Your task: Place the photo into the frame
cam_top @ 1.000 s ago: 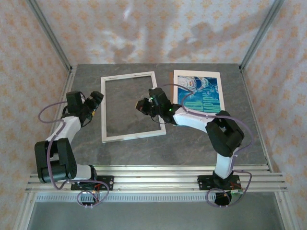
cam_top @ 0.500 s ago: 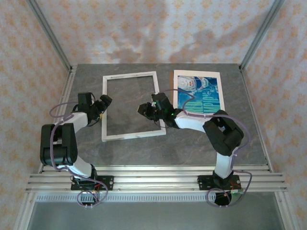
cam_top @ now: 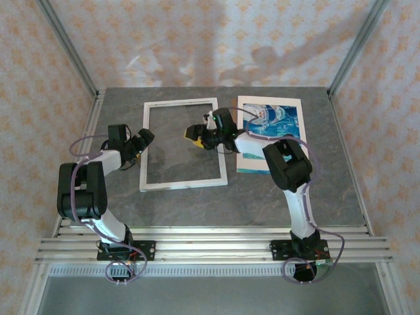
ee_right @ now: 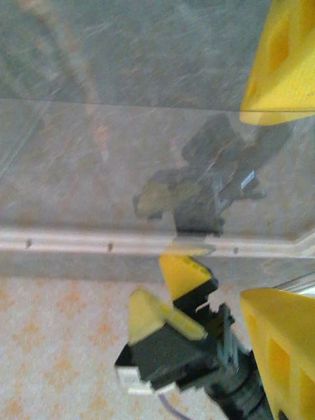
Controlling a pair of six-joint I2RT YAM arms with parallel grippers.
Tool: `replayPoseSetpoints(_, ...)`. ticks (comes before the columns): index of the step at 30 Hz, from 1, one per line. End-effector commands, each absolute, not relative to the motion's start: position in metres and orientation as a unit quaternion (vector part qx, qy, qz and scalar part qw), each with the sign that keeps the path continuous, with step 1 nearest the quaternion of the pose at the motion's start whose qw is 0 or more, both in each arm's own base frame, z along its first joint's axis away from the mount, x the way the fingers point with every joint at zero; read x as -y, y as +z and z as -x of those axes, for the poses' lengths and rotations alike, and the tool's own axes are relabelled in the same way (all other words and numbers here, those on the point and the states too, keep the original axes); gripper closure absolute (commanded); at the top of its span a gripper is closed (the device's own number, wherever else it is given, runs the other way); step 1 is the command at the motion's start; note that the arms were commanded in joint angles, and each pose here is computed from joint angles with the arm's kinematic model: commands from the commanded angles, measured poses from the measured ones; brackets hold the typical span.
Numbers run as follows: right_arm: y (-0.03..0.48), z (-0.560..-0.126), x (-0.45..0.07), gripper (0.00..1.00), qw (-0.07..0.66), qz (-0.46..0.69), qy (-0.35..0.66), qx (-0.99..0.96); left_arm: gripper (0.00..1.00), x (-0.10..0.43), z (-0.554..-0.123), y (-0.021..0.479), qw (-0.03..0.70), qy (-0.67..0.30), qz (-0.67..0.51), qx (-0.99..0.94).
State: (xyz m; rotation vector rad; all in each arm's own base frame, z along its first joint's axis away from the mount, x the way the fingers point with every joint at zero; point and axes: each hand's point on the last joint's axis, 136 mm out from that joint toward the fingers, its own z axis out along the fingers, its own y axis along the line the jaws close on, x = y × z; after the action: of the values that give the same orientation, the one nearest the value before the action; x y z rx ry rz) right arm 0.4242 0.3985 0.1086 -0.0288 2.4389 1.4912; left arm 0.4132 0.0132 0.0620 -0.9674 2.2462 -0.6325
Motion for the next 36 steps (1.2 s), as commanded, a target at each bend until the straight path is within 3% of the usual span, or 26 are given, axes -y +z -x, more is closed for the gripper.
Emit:
replayPoseSetpoints(1, 0.097, -0.431, -0.402, 0.34, 0.119, 0.042, 0.517, -0.846, 0.00, -0.008, -0.395, 0.034, 0.245, -0.224, 0.372, -0.867)
replayPoseSetpoints(7, 0.071, -0.456, -0.392, 0.33, 0.141, 0.063, 0.437, -0.886, 0.00, -0.006, -0.395, 0.033, 0.242, -0.226, 0.368, -0.869)
replayPoseSetpoints(16, 0.052, -0.486, -0.392, 0.33, 0.143, 0.068, 0.406, -0.900, 0.00, -0.004, -0.394, 0.024, 0.225, -0.226, 0.364, -0.875)
replayPoseSetpoints(26, 0.041, -0.486, -0.412, 0.35, 0.108, 0.060, 0.447, -0.886, 0.00, -0.004, -0.393, 0.020, 0.217, -0.220, 0.361, -0.880)
replayPoseSetpoints(36, 0.069, -0.482, -0.431, 0.46, 0.086, 0.058, 0.521, -0.847, 0.00, -0.004, -0.394, 0.021, 0.215, -0.223, 0.360, -0.880)
